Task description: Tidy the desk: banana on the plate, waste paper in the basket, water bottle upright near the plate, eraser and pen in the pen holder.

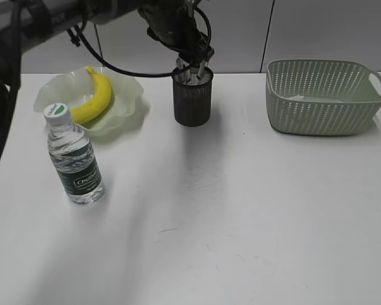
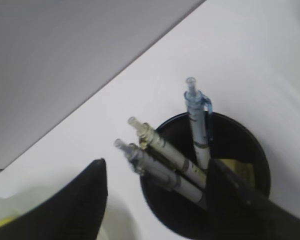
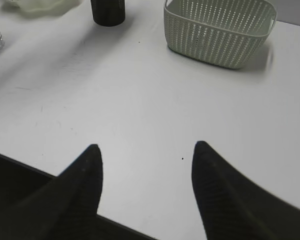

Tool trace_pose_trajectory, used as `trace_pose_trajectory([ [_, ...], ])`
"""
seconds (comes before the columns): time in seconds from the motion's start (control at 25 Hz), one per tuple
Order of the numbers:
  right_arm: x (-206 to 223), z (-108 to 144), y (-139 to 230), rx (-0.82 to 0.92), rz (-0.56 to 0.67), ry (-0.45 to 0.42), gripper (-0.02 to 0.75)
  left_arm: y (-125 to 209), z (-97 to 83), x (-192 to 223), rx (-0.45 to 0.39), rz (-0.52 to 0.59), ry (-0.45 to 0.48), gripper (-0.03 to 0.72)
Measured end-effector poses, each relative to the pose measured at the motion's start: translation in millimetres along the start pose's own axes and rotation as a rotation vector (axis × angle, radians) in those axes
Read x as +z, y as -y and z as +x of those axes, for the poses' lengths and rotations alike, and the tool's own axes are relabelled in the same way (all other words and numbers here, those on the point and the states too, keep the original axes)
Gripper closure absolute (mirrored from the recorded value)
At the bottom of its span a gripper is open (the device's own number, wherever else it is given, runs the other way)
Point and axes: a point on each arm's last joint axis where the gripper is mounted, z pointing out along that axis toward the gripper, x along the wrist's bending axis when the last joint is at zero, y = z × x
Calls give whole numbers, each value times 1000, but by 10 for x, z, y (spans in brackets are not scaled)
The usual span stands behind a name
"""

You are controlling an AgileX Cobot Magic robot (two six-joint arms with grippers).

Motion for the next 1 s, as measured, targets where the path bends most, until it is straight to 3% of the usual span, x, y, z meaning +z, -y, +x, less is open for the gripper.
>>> trace_pose_trajectory([
  [0.16, 0, 0, 0, 0, 0, 0, 282, -96, 117, -412, -30, 21, 1, 222],
  [0.4, 0, 0, 0, 0, 0, 0, 282, -180, 236, -1164, -115, 58, 94, 222],
  [0.64, 0, 0, 0, 0, 0, 0, 282, -302, 318, -1869, -195, -60, 203, 222],
  [0.84, 0, 0, 0, 0, 0, 0, 282, -303, 457, -2495, -242, -162, 214, 222],
  [1.0, 0, 0, 0, 0, 0, 0, 282, -139, 514, -2840, -244, -168, 211, 222],
])
